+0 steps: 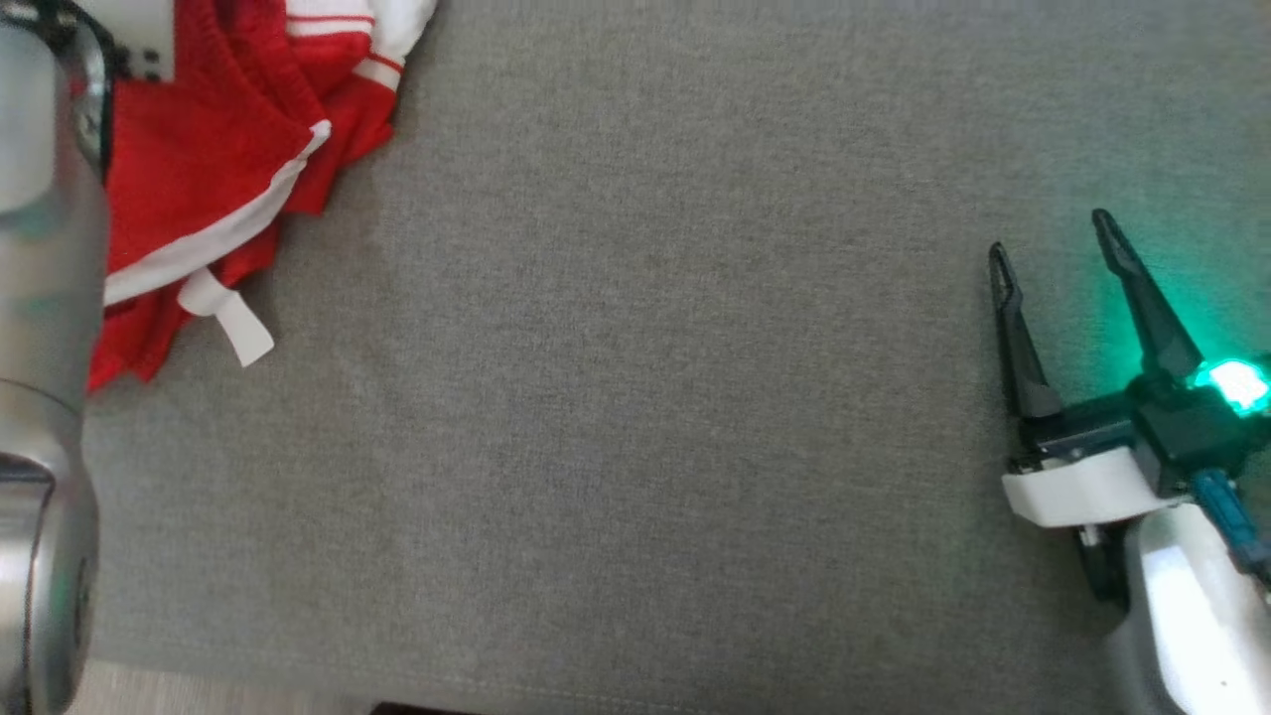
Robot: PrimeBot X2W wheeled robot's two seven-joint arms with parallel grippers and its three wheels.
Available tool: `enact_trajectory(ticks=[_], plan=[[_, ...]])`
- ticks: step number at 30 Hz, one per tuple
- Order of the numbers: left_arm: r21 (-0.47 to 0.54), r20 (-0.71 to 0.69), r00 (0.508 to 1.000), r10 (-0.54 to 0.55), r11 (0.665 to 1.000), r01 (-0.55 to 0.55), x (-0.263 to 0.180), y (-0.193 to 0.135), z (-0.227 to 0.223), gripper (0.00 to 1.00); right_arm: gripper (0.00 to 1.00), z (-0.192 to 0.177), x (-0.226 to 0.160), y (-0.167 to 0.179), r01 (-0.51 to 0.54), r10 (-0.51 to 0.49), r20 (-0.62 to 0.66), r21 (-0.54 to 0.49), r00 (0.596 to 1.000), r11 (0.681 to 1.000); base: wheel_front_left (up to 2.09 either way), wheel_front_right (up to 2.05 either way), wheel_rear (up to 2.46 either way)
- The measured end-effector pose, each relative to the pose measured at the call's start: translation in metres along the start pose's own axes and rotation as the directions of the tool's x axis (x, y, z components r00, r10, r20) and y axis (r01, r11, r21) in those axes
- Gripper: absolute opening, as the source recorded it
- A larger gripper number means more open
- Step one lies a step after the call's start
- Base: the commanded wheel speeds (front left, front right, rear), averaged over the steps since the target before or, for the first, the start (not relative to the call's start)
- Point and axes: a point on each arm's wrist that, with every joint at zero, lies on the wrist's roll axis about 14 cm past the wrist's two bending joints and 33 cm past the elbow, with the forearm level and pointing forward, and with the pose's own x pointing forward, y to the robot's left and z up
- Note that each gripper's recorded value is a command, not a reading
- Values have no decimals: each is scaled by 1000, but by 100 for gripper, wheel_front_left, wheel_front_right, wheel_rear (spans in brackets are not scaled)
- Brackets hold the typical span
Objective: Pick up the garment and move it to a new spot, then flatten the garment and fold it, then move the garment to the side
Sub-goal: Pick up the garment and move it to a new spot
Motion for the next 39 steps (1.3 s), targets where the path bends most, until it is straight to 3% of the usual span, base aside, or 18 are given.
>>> enact_trajectory(ticks=[7,11,18,21,22,23,24,30,33,36,39], plan=[[98,269,962,-44,995,18,-27,8,98,0,100,37,-13,8,26,-29,57,43,998,999,0,0,0],[150,430,899,-82,989,19,-55,9,168,0,100,59,-29,0,68,-71,97,42,993,997,0,0,0],[207,679,707,-197,976,72,-127,-23,304,0,100,76,-80,-17,165,-178,119,115,977,980,0,0,0],[211,745,616,-255,967,145,-160,-54,346,0,100,81,-103,-28,220,-237,127,136,963,966,0,0,0],[211,745,616,-255,967,145,-160,-54,346,0,100,81,-103,-28,220,-237,127,136,963,966,0,0,0],[210,765,583,-274,962,176,-171,-65,358,0,100,83,-111,-33,242,-261,132,142,956,960,0,0,0],[223,794,518,-317,946,237,-194,-91,381,0,100,87,-127,-44,289,-311,141,153,940,945,0,0,0],[339,845,279,-456,860,381,-278,-179,432,0,100,89,-177,-69,419,-446,142,185,884,889,0,0,0],[380,835,201,-512,802,461,-309,-217,441,0,100,90,-196,-78,467,-498,145,201,855,861,0,0,0],[387,801,207,-562,749,537,-307,-247,430,0,100,90,-208,-84,499,-531,143,211,835,841,0,0,0],[331,729,304,-613,705,628,-268,-278,384,0,100,86,-210,-86,509,-541,129,215,831,834,0,0,0]])
